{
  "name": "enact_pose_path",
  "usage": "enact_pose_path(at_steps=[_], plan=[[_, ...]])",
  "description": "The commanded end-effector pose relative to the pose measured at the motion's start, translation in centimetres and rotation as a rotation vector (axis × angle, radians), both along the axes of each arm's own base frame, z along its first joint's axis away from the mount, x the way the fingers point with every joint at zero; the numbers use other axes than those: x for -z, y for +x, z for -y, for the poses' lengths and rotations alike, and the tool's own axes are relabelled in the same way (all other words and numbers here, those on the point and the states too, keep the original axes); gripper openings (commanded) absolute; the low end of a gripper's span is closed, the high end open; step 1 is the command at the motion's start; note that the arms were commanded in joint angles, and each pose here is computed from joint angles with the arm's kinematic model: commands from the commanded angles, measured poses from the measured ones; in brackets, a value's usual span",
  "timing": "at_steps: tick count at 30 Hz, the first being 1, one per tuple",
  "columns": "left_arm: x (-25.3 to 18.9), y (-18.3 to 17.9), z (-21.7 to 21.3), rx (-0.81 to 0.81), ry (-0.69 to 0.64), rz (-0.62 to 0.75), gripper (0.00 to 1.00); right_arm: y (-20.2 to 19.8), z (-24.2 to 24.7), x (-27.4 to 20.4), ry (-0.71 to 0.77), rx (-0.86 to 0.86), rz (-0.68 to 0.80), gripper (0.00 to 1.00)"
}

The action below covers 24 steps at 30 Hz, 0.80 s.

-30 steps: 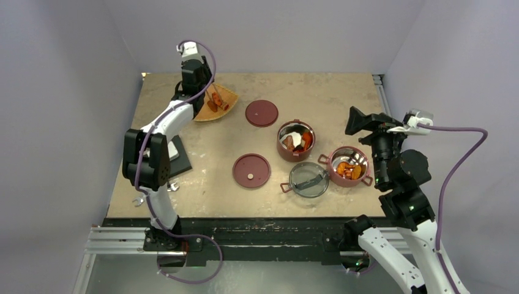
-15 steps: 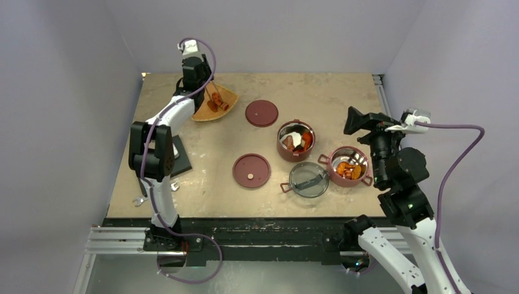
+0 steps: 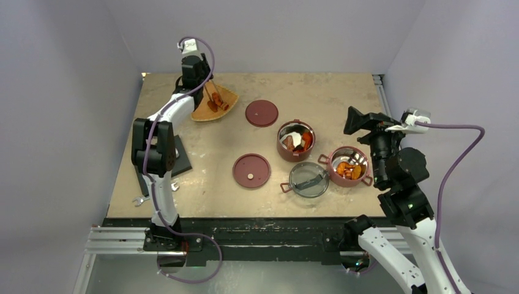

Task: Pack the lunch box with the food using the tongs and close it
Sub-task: Pick up the fake food from the plate.

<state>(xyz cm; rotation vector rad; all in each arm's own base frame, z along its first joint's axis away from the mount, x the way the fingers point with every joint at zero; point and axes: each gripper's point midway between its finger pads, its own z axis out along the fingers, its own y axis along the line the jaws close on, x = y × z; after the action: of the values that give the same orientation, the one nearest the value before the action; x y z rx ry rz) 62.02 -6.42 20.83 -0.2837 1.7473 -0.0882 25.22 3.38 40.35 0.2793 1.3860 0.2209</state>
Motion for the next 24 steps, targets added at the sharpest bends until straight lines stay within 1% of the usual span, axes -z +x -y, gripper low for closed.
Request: enact_pose_path(at_steps=[1, 10, 13, 24], plan=[[-2.3, 1.4, 0.4, 0.031, -0.019, 0.067, 0.38, 0.1, -0.2, -0.6, 0.014, -0.009, 0.018, 0.95], [-1.9, 1.8, 1.2, 0.065, -0.048, 0.068, 0.38, 0.2, -0.2, -0.5, 0.016, -0.01, 0.015, 0.95], [-2.2, 1.8, 1.2, 0.065, -0.046, 0.076, 0.35, 0.2, -0.2, -0.5, 0.016, -0.01, 0.016, 0.95], [-3.6, 2.1, 0.9, 0.051, -0.057, 0.101, 0.35, 0.1, -0.2, -0.5, 0.022, -0.013, 0.016, 0.95]])
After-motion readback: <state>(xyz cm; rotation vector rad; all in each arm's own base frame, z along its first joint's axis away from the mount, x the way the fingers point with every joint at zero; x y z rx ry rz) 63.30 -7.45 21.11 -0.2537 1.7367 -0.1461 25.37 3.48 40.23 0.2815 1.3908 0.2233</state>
